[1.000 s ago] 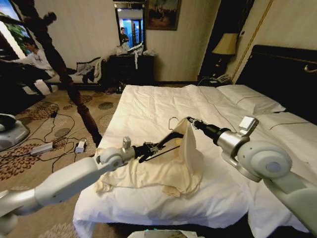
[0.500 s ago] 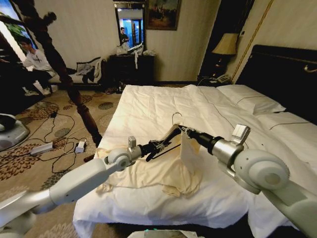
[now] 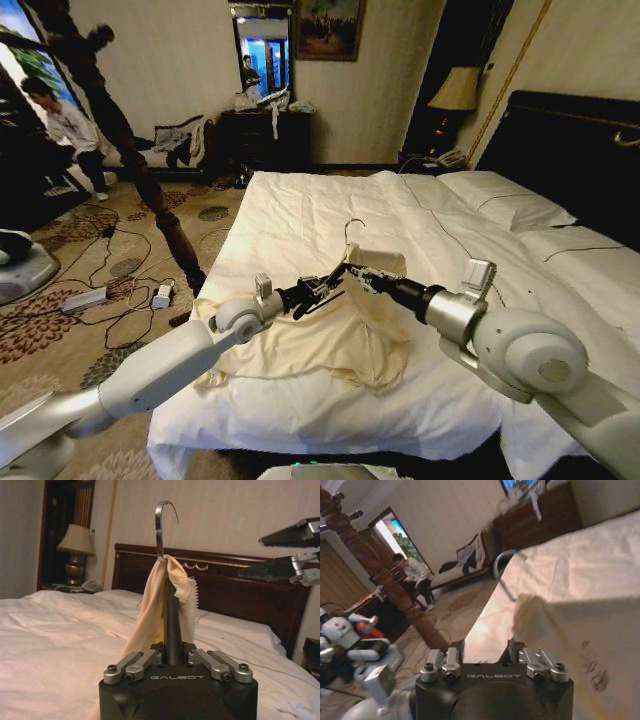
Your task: Pick up the clothes from the bed and hang them on the clothes hanger.
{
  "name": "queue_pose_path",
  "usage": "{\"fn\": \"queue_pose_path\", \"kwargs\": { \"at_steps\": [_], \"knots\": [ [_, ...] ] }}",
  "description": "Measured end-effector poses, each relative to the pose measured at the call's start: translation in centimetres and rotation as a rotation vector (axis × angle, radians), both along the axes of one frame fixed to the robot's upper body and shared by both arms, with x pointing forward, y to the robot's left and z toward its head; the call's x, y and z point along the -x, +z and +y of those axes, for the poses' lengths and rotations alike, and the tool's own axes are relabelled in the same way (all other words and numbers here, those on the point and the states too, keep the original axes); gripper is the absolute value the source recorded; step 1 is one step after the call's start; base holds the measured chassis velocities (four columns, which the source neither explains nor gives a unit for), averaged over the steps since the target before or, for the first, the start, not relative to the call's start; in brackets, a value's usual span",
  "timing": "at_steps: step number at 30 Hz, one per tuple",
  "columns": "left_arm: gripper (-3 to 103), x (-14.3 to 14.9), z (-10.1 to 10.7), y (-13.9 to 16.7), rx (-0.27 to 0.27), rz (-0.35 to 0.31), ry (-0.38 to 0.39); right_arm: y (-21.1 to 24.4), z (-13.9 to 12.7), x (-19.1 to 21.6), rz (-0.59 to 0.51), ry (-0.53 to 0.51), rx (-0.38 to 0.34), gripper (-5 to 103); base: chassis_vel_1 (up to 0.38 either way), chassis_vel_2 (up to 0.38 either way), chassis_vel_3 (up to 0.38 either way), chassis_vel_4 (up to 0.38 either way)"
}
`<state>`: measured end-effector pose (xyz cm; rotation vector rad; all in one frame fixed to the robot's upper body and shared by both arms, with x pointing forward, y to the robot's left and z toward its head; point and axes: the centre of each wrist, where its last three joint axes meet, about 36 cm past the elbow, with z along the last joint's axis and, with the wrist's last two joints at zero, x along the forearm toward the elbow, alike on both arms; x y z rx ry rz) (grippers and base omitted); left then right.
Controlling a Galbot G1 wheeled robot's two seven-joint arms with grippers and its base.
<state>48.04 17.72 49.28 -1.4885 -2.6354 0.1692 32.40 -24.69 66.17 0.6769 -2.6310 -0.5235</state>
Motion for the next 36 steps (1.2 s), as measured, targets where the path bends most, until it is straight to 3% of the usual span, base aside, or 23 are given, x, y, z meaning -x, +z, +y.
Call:
{"fn": "queue_pose_path", "kwargs": {
  "at_steps": [2, 3, 5, 6, 10, 11, 13, 15, 20, 31, 36],
  "knots": [
    [16, 0.2, 0.3, 0.1, 0.004, -0.001, 0.004, 0.0, -0.1, 0.0, -0.045, -0.016, 0.028, 57, 0.000, 0.000, 0.000, 0.000],
    [16, 0.5, 0.8, 0.2, 0.005, -0.004, 0.013, -0.2, -0.5, -0.6, -0.103, -0.047, 0.075, 57, 0.000, 0.000, 0.000, 0.000],
    [16, 1.0, 2.0, 0.4, 0.004, -0.007, 0.033, -1.2, -1.7, -2.4, -0.193, -0.108, 0.189, 68, 0.000, 0.000, 0.000, 0.000],
    [16, 1.0, 2.0, 0.4, 0.004, -0.007, 0.033, -1.2, -1.7, -2.4, -0.193, -0.108, 0.189, 68, 0.000, 0.000, 0.000, 0.000],
    [16, 1.3, 3.3, 1.6, 0.014, -0.021, 0.040, -4.3, -4.3, -5.2, -0.408, -0.144, 0.493, 85, 0.000, 0.000, 0.000, 0.000],
    [16, 1.3, 3.3, 1.6, 0.014, -0.021, 0.040, -4.3, -4.3, -5.2, -0.408, -0.144, 0.493, 85, 0.000, 0.000, 0.000, 0.000],
    [16, 1.2, 3.3, 2.3, 0.019, -0.033, 0.035, -5.7, -5.0, -6.0, -0.520, -0.105, 0.633, 94, 0.000, 0.000, 0.000, 0.000],
    [16, 1.0, 3.2, 2.6, 0.018, -0.042, 0.028, -6.7, -5.3, -6.4, -0.578, -0.069, 0.719, 100, 0.000, 0.000, 0.000, 0.000],
    [16, 0.8, 2.4, 3.1, 0.012, -0.053, -0.005, -8.0, -6.2, -7.0, -0.622, -0.033, 0.798, 100, 0.000, 0.000, 0.000, 0.000],
    [16, 0.7, 0.5, 4.4, 0.006, -0.084, -0.082, -9.0, -5.8, -6.9, -0.620, 0.006, 0.827, 100, 0.000, 0.000, 0.000, 0.000],
    [16, 1.1, 0.0, 5.0, 0.000, -0.094, -0.118, -9.7, -6.8, -7.7, -0.693, 0.011, 0.931, 100, 0.000, 0.000, 0.000, 0.000]
  ]
}}
